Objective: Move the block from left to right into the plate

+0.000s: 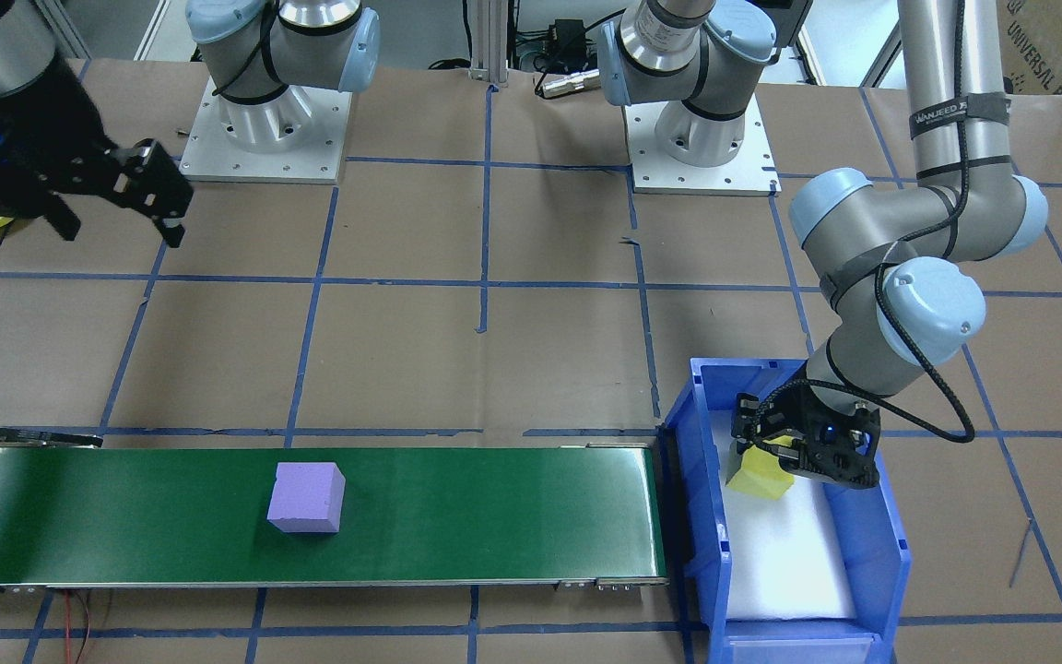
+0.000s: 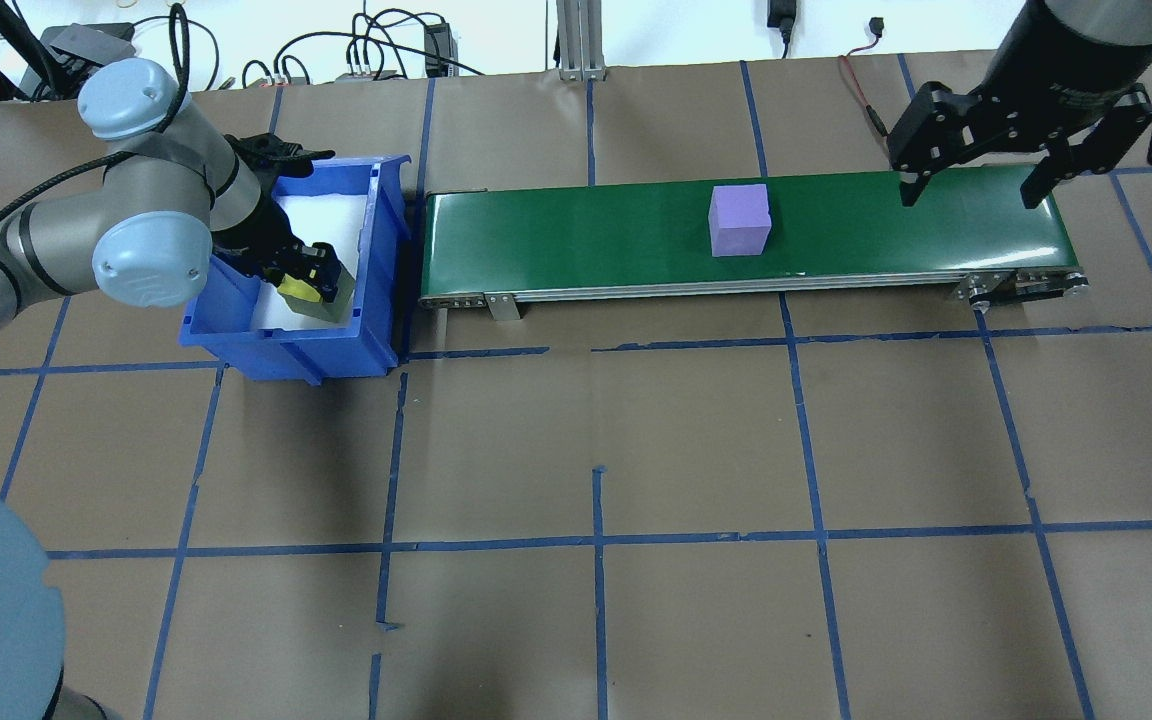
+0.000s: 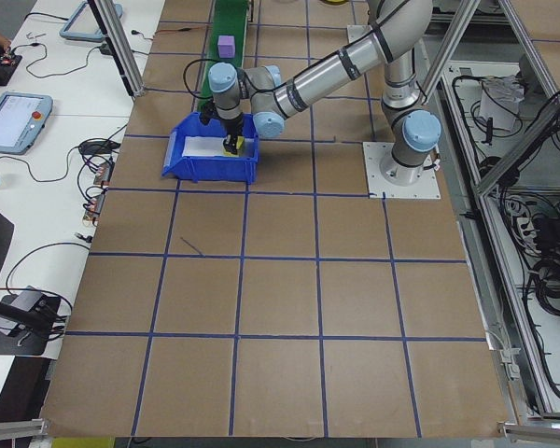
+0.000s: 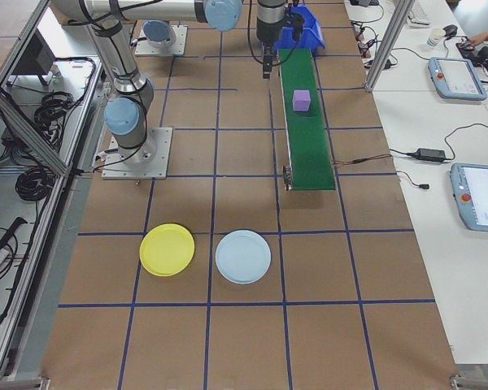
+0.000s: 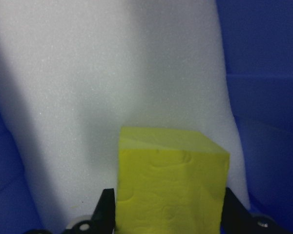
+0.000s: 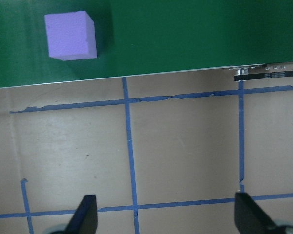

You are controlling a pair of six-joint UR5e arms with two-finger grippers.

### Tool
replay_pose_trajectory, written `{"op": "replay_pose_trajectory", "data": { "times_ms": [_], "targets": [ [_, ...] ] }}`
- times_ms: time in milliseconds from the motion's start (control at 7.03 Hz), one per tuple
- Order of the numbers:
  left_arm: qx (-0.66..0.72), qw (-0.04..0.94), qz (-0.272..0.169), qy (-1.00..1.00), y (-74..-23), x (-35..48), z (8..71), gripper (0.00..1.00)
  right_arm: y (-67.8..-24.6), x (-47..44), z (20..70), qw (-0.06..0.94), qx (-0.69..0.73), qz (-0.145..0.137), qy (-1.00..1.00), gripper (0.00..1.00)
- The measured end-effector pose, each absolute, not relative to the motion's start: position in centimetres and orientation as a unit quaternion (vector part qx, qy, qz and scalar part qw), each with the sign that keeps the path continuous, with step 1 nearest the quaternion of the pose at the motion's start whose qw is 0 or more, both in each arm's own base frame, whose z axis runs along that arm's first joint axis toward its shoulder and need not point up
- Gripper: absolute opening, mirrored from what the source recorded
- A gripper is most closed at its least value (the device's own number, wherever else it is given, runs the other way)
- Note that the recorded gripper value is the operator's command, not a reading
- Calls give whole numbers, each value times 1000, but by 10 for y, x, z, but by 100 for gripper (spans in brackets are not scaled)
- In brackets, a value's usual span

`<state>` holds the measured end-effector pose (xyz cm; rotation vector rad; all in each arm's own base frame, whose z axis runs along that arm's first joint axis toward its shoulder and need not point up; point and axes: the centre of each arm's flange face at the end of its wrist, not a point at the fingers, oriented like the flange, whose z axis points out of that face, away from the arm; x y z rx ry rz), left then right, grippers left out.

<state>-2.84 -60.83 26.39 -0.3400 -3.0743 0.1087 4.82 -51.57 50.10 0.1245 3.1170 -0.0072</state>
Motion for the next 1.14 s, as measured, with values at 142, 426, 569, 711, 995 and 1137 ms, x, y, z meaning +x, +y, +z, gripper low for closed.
{"op": "replay_pose_trajectory", "data": {
  "times_ms": [142,426,569,711,995,1137],
  "targets": [
    [-105,12,76,-992,-614,-32,299,49,-541,12,485,30,40,1,999,100],
    [-115,-4,163,-980,-607,-74,392,50,-592,-44,435,75,21,-18,997,100],
    [-121,-3,193,-974,-597,-106,424,50,-611,-59,408,86,19,-18,996,100],
    [-115,7,211,-971,-590,-137,437,50,-626,-67,388,97,19,-21,995,100],
    [-106,28,196,-974,-592,-177,412,50,-646,-71,359,136,14,-34,990,100],
    [-110,44,178,-977,-600,-187,386,51,-653,-70,347,150,10,-41,988,100]
  ]
}}
